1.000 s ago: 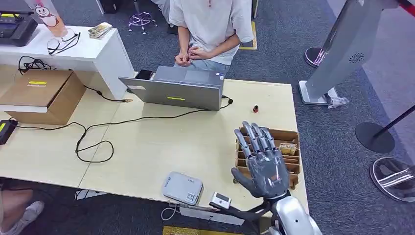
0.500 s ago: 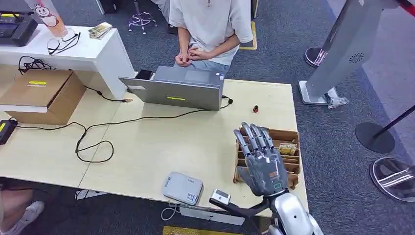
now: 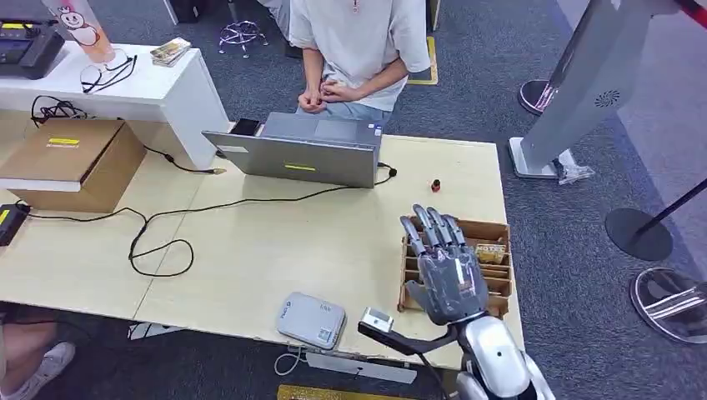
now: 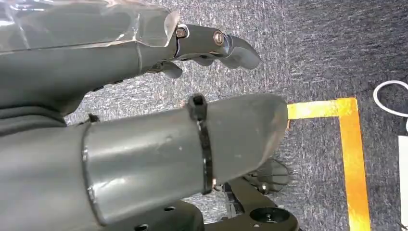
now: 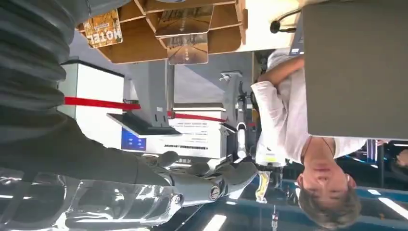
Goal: Pass the card to the sensor for recognition and then transmit it.
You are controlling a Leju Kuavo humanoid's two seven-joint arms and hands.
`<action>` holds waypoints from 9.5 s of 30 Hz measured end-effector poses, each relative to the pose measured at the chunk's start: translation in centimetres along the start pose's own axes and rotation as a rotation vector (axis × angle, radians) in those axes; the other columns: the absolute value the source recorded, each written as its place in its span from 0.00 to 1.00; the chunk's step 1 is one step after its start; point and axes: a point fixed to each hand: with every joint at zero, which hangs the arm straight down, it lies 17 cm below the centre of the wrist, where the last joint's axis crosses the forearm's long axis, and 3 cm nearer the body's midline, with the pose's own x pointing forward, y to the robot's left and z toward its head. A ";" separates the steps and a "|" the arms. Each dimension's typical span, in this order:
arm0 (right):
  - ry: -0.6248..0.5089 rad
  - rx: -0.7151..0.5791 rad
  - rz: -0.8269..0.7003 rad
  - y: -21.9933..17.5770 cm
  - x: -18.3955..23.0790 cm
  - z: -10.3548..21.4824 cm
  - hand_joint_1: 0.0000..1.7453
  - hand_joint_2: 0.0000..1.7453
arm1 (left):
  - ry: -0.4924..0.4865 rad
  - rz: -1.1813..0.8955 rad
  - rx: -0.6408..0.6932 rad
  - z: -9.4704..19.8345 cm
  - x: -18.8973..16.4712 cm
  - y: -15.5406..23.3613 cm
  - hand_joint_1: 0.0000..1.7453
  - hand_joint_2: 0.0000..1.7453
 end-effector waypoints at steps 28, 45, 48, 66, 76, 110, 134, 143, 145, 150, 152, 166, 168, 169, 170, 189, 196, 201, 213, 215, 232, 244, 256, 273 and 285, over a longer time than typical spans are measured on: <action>0.103 0.143 0.059 1.9 -3.3 -0.6 0.00 1.00 | 0.018 -0.014 -0.016 -0.1 -0.3 0.0 0.00 0.00; 0.129 0.171 0.084 2.4 -5.0 -1.1 0.00 1.00 | 0.018 -0.014 -0.014 -0.2 -0.3 0.3 0.00 0.00; 0.129 0.174 0.082 2.5 -5.1 -1.2 0.05 1.00 | 0.018 -0.014 -0.016 -0.2 -0.3 0.3 0.00 0.00; 0.133 0.186 0.072 2.9 -5.9 -1.2 0.29 1.00 | 0.018 -0.016 -0.016 -0.2 -0.4 0.4 0.00 0.00; 0.134 0.194 0.077 3.2 -6.1 -1.2 0.26 1.00 | 0.018 -0.017 -0.016 -0.2 -0.4 0.4 0.00 0.00; 0.160 0.253 0.067 5.4 -7.1 -1.2 0.31 1.00 | 0.018 -0.020 -0.020 -0.2 -0.3 0.4 0.00 0.00; 0.174 0.269 0.072 6.0 -8.0 -1.1 0.40 1.00 | 0.018 -0.020 -0.020 -0.2 -0.3 0.4 0.00 0.00; 0.176 0.273 0.074 6.2 -8.2 -1.1 0.47 1.00 | 0.018 -0.020 -0.020 -0.2 -0.3 0.4 0.00 0.00; 0.177 0.277 0.069 6.3 -8.2 -1.0 0.45 1.00 | 0.019 -0.020 -0.020 -0.2 -0.3 0.4 0.00 0.00; 0.179 0.282 0.064 6.5 -8.3 -1.0 0.44 1.00 | 0.019 -0.020 -0.020 -0.2 -0.3 0.4 0.00 0.00; 0.179 0.282 0.066 6.5 -8.4 -1.1 0.45 1.00 | 0.019 -0.020 -0.020 -0.2 -0.3 0.4 0.00 0.00; 0.179 0.282 0.066 6.6 -8.4 -1.1 0.88 1.00 | 0.019 -0.022 -0.020 -0.3 -0.2 0.4 0.00 0.00; 0.179 0.281 0.065 6.6 -8.4 -1.1 0.91 1.00 | 0.019 -0.022 -0.020 -0.3 -0.2 0.4 0.00 0.00; 0.179 0.281 0.065 6.5 -8.4 -1.1 0.93 1.00 | 0.019 -0.022 -0.020 -0.3 -0.2 0.4 0.00 0.00; 0.179 0.281 0.065 6.6 -8.4 -1.1 0.93 1.00 | 0.019 -0.022 -0.021 -0.3 -0.2 0.4 0.00 0.00; 0.178 0.270 0.065 6.3 -8.4 -1.2 1.00 1.00 | 0.017 -0.024 -0.024 -0.3 -0.1 0.3 0.00 0.00; 0.187 0.260 0.066 6.2 -8.5 -1.1 1.00 1.00 | -0.021 -0.017 -0.046 -0.4 0.5 0.4 0.00 0.00; 0.194 0.249 0.061 6.1 -8.6 -0.7 1.00 1.00 | -0.027 -0.015 -0.051 -0.7 0.8 1.2 0.00 0.00; 0.193 0.233 0.071 5.7 -8.6 -0.9 1.00 1.00 | -0.023 -0.013 -0.027 -1.0 1.0 2.1 0.00 0.00; 0.194 0.225 0.070 5.5 -8.6 -1.0 1.00 1.00 | -0.023 -0.013 -0.023 -1.1 1.0 2.3 0.00 0.00; 0.199 0.133 0.028 2.9 -8.3 -1.6 1.00 1.00 | -0.026 -0.015 -0.014 -1.1 1.1 2.7 0.00 0.00; 0.195 0.065 0.009 0.9 -7.9 -1.9 1.00 1.00 | -0.025 -0.014 -0.006 -1.2 1.2 3.0 0.00 0.00; 0.181 0.009 -0.003 -0.9 -7.3 -1.9 1.00 1.00 | -0.025 -0.017 -0.006 -0.9 0.8 2.6 0.00 0.00; 0.082 -0.149 -0.139 -5.3 -4.8 -2.1 1.00 1.00 | -0.034 -0.026 -0.003 -0.6 0.8 1.6 0.00 0.00; -0.007 -0.287 -0.230 -9.5 -2.9 -2.1 1.00 1.00 | -0.047 -0.057 -0.009 -0.1 0.2 0.9 0.00 0.00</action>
